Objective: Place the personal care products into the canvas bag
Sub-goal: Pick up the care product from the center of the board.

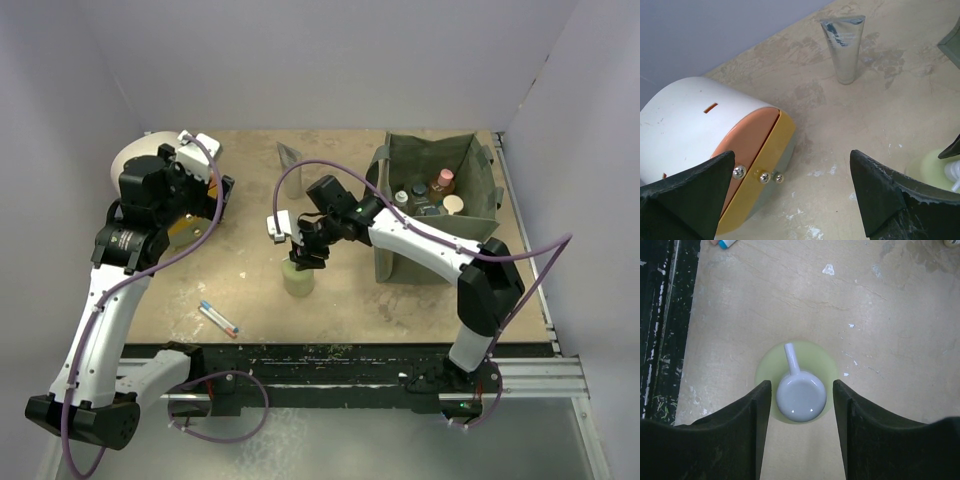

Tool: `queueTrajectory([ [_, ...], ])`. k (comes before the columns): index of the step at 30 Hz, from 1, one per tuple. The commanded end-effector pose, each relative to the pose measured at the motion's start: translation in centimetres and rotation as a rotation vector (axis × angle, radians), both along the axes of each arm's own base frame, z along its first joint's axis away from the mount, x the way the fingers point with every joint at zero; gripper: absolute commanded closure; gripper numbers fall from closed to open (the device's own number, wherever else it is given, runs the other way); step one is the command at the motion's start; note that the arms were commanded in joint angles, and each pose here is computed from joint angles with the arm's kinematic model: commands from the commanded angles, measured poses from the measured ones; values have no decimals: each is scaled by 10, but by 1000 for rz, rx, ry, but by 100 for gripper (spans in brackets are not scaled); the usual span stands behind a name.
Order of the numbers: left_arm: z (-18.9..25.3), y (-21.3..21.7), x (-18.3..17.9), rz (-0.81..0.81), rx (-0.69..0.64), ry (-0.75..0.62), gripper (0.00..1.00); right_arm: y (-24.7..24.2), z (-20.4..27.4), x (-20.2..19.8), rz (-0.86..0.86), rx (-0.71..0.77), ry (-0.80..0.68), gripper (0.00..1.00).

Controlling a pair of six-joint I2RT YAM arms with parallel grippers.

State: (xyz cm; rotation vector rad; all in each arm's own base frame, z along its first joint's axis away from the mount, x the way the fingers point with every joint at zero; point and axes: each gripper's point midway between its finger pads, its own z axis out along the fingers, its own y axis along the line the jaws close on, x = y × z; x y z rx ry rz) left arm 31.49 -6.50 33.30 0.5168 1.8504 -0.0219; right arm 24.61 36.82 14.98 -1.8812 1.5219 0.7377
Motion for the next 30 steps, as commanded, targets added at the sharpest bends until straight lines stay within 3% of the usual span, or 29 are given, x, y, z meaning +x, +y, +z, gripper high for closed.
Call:
queueTrajectory([
  [1, 13, -1, 0, -6, -25, -55, 1, 6, -1, -6, 37, 21, 11, 45],
  [6, 11, -1, 0, -10, -22, -54, 1, 7, -1, -6, 39, 19, 16, 47],
  [17, 8, -2, 0, -21, -18, -47, 1, 7, 0, -8, 47, 19, 26, 61],
  [20, 6, -3, 0, -25, -13, -44, 1, 7, 3, -10, 55, 21, 36, 70],
  [26, 2, -4, 1, -39, -3, -37, 1, 5, 13, -19, 73, 18, 72, 100],
  [30, 0, -4, 2, -41, 3, -37, 1, 2, 24, -20, 68, 19, 61, 100],
])
